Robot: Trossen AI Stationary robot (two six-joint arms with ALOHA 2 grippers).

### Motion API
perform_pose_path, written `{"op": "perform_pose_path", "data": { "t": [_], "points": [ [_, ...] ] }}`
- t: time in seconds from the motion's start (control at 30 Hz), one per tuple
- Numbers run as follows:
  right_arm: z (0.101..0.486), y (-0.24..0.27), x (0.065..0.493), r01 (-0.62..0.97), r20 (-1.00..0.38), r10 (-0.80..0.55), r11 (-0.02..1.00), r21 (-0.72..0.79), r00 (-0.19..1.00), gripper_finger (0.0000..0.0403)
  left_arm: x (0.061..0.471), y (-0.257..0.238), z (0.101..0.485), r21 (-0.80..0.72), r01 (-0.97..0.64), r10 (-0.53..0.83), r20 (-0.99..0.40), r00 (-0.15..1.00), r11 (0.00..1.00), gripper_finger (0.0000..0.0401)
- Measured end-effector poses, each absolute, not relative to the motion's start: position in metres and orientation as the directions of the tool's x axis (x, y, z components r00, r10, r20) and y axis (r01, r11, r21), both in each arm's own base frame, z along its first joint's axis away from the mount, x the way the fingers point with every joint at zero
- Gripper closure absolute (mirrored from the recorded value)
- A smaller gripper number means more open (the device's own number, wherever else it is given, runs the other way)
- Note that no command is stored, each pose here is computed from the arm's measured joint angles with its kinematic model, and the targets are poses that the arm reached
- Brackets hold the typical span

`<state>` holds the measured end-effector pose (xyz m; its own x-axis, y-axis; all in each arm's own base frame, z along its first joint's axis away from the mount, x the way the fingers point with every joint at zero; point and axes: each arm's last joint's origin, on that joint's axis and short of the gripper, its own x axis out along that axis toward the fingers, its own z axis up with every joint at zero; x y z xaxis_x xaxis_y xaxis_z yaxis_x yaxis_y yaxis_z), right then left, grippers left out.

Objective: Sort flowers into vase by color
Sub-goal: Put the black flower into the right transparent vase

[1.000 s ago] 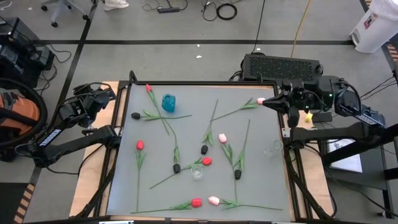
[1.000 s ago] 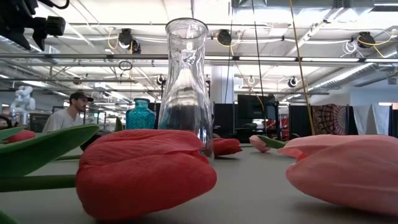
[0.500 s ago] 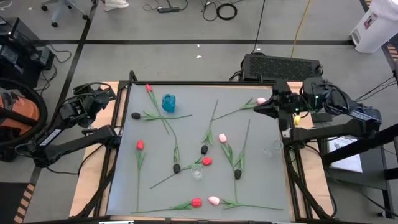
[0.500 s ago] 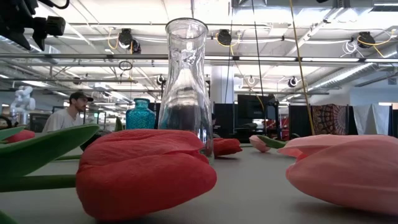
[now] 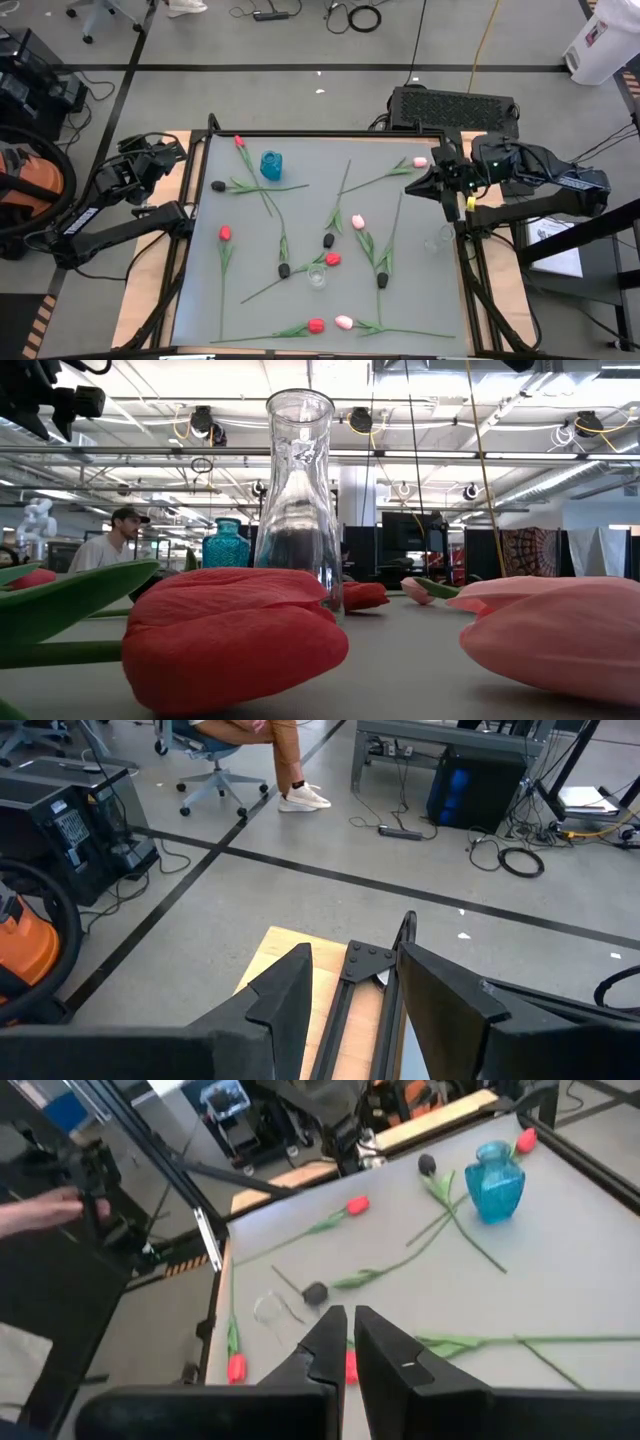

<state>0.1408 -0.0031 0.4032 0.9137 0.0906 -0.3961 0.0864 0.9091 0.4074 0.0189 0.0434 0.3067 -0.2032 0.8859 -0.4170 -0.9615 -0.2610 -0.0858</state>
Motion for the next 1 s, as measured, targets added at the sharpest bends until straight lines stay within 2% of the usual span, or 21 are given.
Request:
{"op": "perform_pose_path", "data": {
  "t": [0.7,1.0],
  "points": [
    [0.3994,-0.003,0.1402,0.044,-0.435,0.088,0.958,0.284,0.896,0.0385,0.0188,0.0434,0.3067,-0.086,-0.961,0.886,-0.417,-0.203,-0.261,0.0244],
    [0.3935,-0.0032,0.1458,-0.02,-0.484,0.09,0.989,0.147,0.87,0.0385,0.0188,0.0433,0.3067,-0.086,-0.961,0.886,-0.417,-0.204,-0.261,0.0244]
  ]
}}
